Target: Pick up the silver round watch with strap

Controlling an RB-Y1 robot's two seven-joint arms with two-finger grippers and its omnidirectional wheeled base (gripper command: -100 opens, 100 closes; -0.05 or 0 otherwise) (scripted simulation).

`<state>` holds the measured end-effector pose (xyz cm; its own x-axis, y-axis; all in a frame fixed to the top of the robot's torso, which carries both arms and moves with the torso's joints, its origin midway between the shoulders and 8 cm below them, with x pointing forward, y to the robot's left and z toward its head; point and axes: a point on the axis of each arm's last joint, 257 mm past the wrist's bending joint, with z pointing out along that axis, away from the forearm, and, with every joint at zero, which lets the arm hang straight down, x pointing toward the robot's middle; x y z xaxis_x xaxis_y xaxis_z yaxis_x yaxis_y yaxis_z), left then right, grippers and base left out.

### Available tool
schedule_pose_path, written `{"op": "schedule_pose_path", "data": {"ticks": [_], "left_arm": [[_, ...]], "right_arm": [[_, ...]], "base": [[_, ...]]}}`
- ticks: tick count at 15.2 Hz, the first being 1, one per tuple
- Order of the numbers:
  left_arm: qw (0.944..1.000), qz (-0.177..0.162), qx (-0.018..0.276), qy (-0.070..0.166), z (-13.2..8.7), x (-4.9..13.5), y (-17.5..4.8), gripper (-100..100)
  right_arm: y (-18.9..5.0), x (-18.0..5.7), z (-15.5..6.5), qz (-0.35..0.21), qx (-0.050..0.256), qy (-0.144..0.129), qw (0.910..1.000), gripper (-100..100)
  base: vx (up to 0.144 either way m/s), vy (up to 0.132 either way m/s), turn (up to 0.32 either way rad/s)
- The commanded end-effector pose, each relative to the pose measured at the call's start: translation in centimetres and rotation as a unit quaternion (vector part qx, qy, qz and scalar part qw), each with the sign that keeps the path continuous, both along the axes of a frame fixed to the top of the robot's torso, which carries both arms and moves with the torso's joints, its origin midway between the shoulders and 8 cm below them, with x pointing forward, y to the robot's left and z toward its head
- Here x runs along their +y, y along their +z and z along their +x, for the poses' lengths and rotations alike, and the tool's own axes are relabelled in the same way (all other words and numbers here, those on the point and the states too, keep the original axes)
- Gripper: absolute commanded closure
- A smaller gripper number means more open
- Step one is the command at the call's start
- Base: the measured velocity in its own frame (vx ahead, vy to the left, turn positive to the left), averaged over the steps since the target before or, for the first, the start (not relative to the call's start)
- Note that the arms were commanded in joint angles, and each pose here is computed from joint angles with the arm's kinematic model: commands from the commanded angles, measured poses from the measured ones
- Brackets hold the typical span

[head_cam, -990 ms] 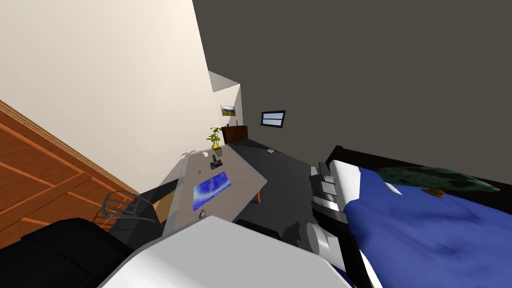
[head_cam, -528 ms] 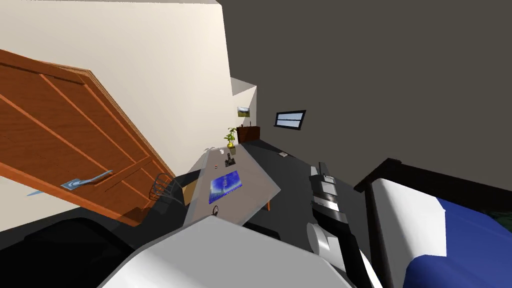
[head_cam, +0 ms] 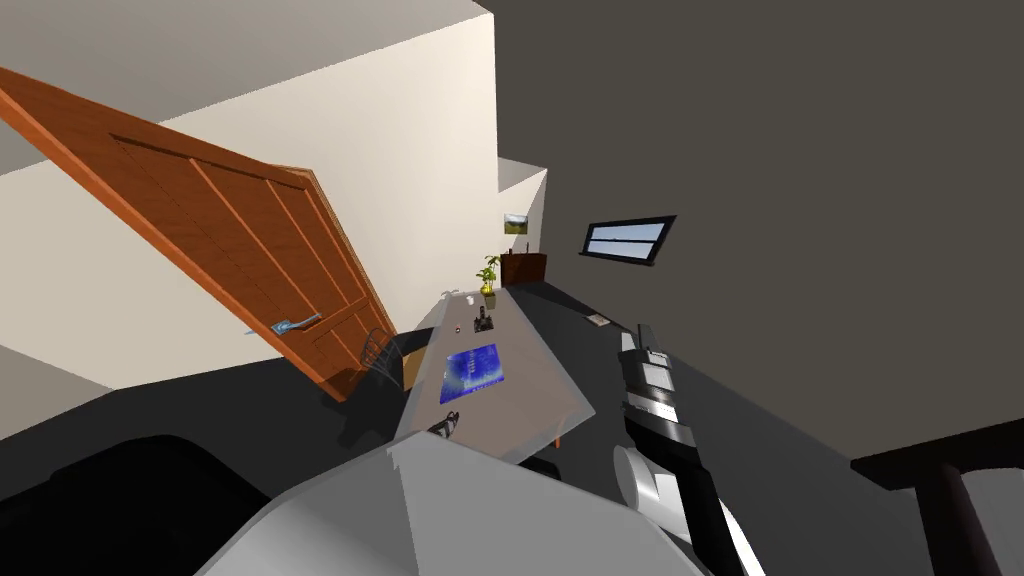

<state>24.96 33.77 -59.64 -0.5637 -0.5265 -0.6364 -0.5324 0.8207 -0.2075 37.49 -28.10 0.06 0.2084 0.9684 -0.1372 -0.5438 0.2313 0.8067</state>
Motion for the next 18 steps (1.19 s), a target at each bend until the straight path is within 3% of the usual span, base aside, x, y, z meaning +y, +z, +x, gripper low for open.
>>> {"op": "schedule_pose_path", "data": {"ticks": [1, 2, 3, 7, 8, 10, 11, 12, 13, 14, 15, 16, 18], "left_arm": [[0.9999, 0.001, -0.003, -0.011, 0.5, -1.5, 0.1, -100], [1.0000, 0.001, -0.002, -0.007, 0.3, -0.8, 0.2, -100], [1.0000, 0.001, -0.002, -0.008, 0.4, -0.9, 0.3, 100], [1.0000, 0.001, -0.002, -0.008, 0.4, -0.9, 0.3, 100], [0.9999, 0.000, 0.000, 0.013, -0.7, 1.4, -0.2, 100], [0.9998, -0.001, 0.008, 0.018, -1.5, 1.6, -0.7, 100], [0.9989, -0.002, 0.010, 0.045, -2.7, 4.7, -0.9, 100], [0.9987, -0.003, 0.017, 0.048, -3.4, 4.7, -1.3, 100], [0.9969, -0.003, 0.015, 0.078, -4.5, 7.7, -1.2, 100], [0.9965, -0.004, 0.024, 0.080, -5.4, 7.9, -1.6, 100], [0.9937, -0.006, 0.025, 0.109, -6.8, 10.1, -1.7, 100], [0.9950, 0.000, 0.007, 0.100, -5.0, 10.8, -0.5, 100], [0.9935, -0.002, 0.020, 0.112, -6.6, 11.1, -1.3, 100]], "right_arm": [[0.0, 0.0, 0.0, 0.000, 0.000, 0.000, 1.0000, 0], [0.0, 0.0, 0.0, 0.000, 0.000, 0.000, 1.0000, 0], [0.0, 0.0, 0.0, 0.000, 0.000, 0.000, 1.0000, 0], [0.0, 0.0, 0.0, 0.000, 0.000, 0.000, 1.0000, 0], [0.0, 0.0, 0.0, 0.000, 0.000, 0.000, 1.0000, 0], [0.0, 0.0, 0.0, 0.000, -0.001, 0.000, 1.0000, 0], [0.0, 0.0, 0.0, 0.000, 0.000, 0.000, 1.0000, 0], [0.0, 0.0, 0.0, 0.000, -0.001, 0.001, 1.0000, 0], [0.0, 0.0, 0.0, 0.000, -0.001, 0.001, 1.0000, 0], [0.0, 0.1, 0.0, 0.000, -0.001, 0.001, 1.0000, 0], [0.0, 0.0, 0.0, 0.000, -0.001, 0.001, 1.0000, 0], [0.0, 0.0, 0.0, 0.000, -0.001, 0.001, 1.0000, 0], [0.0, 0.0, 0.0, 0.000, 0.000, 0.000, 1.0000, 0]], "base": [[0.101, 0.072, 0.278], [0.052, 0.033, 0.066], [0.022, 0.012, -0.001], [0.005, 0.003, 0.000], [-0.062, -0.048, -0.334], [-0.114, -0.063, -0.384], [-0.153, -0.098, -0.404], [-0.155, -0.116, -0.476], [-0.139, -0.142, -0.494], [-0.131, -0.131, -0.468], [-0.152, -0.119, -0.459], [-0.147, -0.108, -0.470], [-0.069, -0.050, -0.209]]}}
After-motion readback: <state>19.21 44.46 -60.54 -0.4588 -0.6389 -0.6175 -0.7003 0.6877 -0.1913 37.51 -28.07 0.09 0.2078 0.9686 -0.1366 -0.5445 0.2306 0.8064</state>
